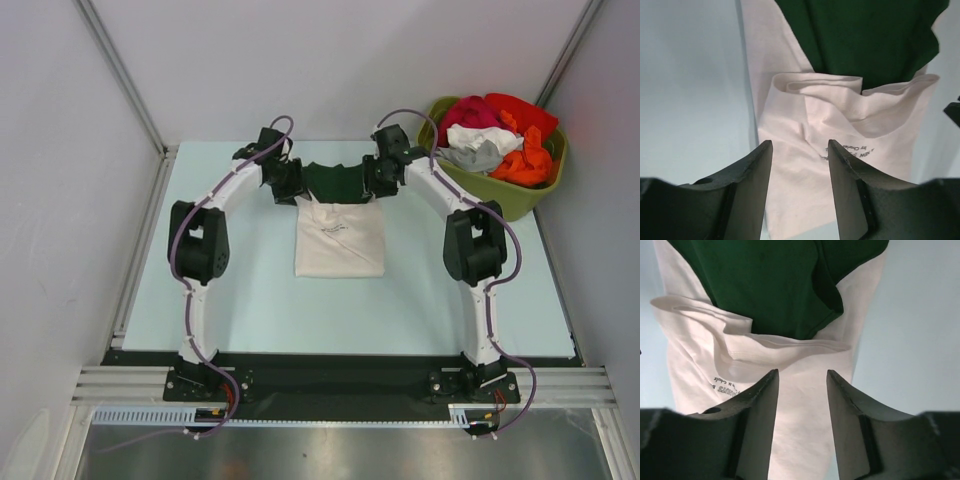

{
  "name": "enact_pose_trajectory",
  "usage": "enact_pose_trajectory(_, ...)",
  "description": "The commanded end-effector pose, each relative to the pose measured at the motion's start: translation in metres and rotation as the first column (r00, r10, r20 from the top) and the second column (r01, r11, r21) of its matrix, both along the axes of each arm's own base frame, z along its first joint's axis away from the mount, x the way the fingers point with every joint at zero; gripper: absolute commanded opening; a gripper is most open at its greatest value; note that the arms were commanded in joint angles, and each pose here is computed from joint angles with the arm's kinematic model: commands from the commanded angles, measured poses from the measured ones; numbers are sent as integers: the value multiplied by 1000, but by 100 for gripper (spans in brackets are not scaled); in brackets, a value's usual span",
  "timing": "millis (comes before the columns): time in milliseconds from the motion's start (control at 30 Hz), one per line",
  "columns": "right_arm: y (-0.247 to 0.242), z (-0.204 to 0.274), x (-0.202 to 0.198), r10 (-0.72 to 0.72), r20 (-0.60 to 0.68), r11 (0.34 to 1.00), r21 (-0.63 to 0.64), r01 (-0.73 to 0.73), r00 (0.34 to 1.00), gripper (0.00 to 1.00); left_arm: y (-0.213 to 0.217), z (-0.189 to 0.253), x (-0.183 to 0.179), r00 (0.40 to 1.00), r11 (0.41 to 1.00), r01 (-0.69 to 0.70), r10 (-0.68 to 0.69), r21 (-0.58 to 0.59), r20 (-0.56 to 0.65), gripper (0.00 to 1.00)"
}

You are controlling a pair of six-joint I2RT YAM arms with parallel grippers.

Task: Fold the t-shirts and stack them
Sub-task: Fold the tshirt

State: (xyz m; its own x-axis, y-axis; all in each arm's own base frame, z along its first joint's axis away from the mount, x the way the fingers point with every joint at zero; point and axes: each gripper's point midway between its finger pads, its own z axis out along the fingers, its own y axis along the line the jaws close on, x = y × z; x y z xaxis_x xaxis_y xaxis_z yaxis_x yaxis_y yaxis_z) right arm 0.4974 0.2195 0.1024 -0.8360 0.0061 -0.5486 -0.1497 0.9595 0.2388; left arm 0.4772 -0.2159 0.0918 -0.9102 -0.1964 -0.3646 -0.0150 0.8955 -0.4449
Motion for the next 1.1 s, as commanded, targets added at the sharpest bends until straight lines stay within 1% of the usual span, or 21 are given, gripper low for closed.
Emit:
enact_pose_trajectory(0,-8,-3,-3,47,2,998,-37,-47,999,47,11,-9,4,999,996,47,-49,79,14,54)
enact_pose_trajectory(133,-14,-15,-2,54,-7,996,-71,-55,998,55,8,-15,11,997,994,74,-75,77,16,56)
enact_pose_trajectory(200,-14,-19,-1,69,-11,995,-66,-69,998,56,4,-19,13,996,994,90,-91,64,11,56)
enact_pose_trajectory(400,-8,-33,1,91,-27,995,-48,-92,995,55,-2,-34,14,994,993,112,-111,25,-23,54)
enact_pose_trajectory(467,-6,-39,3,94,-33,995,-34,-96,995,54,-3,-37,15,993,993,114,-114,14,-31,53)
enact_pose_trajectory(567,-5,-42,6,91,-37,995,-32,-92,995,51,-3,-42,16,994,995,101,-101,-3,-45,49)
enact_pose_trajectory(600,-7,-44,7,86,-37,996,-35,-88,996,50,-3,-41,17,994,995,97,-98,-5,-42,45)
enact_pose_trajectory(667,-8,-45,10,83,-32,996,-37,-84,996,49,-1,-40,21,996,996,86,-86,-5,-33,43)
enact_pose_trajectory(700,-8,-46,11,81,-32,996,-38,-82,996,43,0,-39,23,996,997,80,-80,-5,-28,40)
enact_pose_trajectory(767,-11,-45,14,69,-21,997,-45,-70,997,35,5,-38,26,998,998,60,-60,2,-23,37)
enact_pose_trajectory(800,-12,-44,16,63,-16,997,-50,-64,998,28,7,-38,29,999,999,50,-50,-1,-19,32)
enact_pose_trajectory(833,-18,-45,18,48,-11,996,-69,-49,999,23,9,-37,31,999,999,37,-37,-6,-20,29)
enact_pose_trajectory(867,-19,-45,19,42,-6,996,-75,-42,999,16,11,-37,32,999,1000,28,-28,-11,-21,26)
enact_pose_trajectory(900,-21,-46,20,36,-5,996,-81,-37,999,5,12,-38,34,1000,1000,19,-19,-14,-21,20)
enact_pose_trajectory(967,-28,-48,24,11,4,994,-106,-10,1000,1,17,-38,36,1000,1000,-4,4,-16,-25,15)
enact_pose_trajectory(1000,-31,-51,24,0,3,993,-120,0,1000,0,17,-39,37,1000,1000,-10,10,-18,-23,9)
enact_pose_trajectory(1067,-39,-51,29,-19,16,990,-142,21,1000,0,20,-40,39,999,1000,-26,25,-16,-26,5)
